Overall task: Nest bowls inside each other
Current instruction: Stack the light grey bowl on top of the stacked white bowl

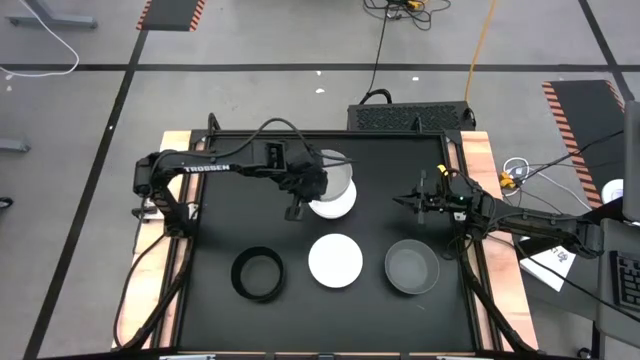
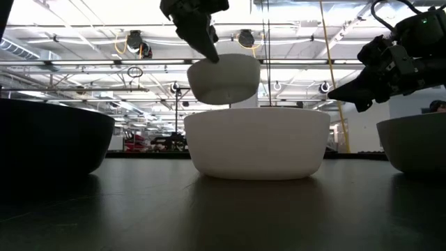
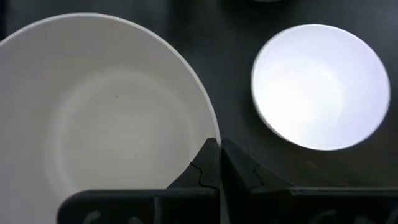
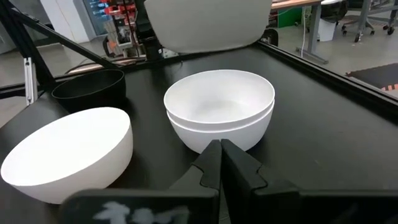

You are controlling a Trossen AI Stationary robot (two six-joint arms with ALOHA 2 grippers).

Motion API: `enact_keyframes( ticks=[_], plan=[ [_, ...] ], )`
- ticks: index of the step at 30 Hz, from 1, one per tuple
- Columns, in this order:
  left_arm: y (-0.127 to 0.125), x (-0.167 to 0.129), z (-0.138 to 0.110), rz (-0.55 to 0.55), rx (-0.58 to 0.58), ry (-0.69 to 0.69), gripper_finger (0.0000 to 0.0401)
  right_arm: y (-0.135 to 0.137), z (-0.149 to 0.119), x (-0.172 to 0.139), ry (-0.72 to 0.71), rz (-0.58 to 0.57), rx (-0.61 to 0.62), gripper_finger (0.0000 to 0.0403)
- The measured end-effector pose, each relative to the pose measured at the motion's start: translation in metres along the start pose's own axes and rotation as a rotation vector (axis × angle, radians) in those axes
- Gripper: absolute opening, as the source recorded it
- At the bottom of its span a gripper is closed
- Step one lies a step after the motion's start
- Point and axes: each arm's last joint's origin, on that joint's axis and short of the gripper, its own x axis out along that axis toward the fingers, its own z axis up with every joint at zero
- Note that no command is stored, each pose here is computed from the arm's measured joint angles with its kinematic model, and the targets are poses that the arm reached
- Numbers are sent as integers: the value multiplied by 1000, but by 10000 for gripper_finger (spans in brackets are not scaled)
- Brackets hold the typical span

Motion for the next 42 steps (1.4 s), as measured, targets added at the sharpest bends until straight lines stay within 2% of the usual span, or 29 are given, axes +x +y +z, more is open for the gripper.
enact_keyframes(
  ticks=[9,12,15,24,33,42],
  plan=[
    [-16,8,3,-157,175,-30,0,0,0,0,-1,0,0,0],
    [-20,19,7,-166,196,-35,0,0,0,0,0,0,0,0],
    [-19,34,4,-173,184,13,0,0,0,0,0,0,0,0],
    [-9,70,-5,-97,175,138,0,0,-2,1,17,-2,4,0],
    [0,68,-5,-83,169,107,0,-1,-2,1,25,-3,-5,0],
    [2,70,-4,-128,156,68,0,-1,-2,1,26,-3,-12,0]
  ],
)
